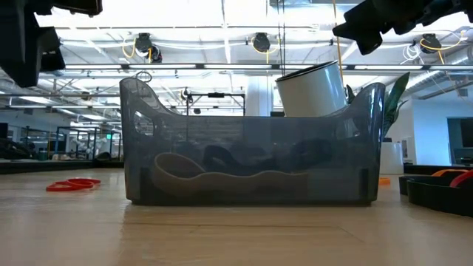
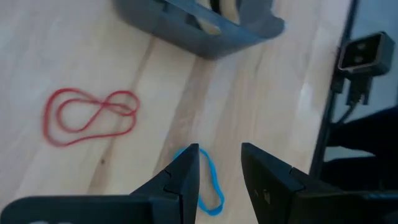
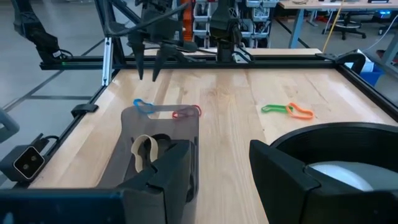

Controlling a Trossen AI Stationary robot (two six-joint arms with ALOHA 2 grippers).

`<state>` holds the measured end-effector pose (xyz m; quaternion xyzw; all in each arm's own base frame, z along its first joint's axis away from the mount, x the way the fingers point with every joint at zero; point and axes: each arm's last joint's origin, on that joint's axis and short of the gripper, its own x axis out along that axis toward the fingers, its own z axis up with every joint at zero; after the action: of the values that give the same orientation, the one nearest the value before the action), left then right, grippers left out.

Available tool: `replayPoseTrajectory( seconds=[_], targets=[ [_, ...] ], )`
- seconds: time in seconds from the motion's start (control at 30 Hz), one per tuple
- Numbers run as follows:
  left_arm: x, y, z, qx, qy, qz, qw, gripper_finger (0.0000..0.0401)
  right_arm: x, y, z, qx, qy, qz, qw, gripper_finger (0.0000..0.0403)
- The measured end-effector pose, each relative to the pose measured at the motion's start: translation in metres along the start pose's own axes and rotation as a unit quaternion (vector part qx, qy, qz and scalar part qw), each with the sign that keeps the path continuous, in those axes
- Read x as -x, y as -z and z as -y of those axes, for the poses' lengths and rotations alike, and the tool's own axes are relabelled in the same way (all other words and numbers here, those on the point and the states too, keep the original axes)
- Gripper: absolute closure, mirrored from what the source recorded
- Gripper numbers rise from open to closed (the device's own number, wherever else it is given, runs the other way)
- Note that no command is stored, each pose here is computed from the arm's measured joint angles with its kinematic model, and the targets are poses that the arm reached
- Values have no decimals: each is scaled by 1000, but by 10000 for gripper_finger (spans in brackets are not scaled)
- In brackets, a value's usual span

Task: Pick and place rubber bands into bin
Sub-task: Put the small blue rubber band into the black bin

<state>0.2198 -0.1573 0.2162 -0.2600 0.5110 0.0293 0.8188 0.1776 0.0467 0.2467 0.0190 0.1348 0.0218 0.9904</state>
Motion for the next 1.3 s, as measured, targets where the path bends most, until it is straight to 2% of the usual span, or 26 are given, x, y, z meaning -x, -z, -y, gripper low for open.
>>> replayPoseTrajectory(
  seconds=[0.2,0.33,0.47,0.83,1.03,1.3],
  targets=[
    [2,-3,4,38,-65,-26,997,277,0,0,0,1,0,0,1000,244],
    [-7,-6,10,58,-126,-59,989,277,0,0,0,1,0,1,1000,241],
    [-21,-7,14,83,-153,-98,980,277,0,0,0,1,0,1,1000,243],
    [-54,-1,12,98,-185,-131,969,277,0,0,0,2,0,0,1000,242],
    [-70,5,10,102,-187,-178,961,277,0,0,0,1,0,0,1000,244],
    [-89,4,14,87,-157,-171,969,277,0,0,0,1,0,0,1000,244]
  ],
)
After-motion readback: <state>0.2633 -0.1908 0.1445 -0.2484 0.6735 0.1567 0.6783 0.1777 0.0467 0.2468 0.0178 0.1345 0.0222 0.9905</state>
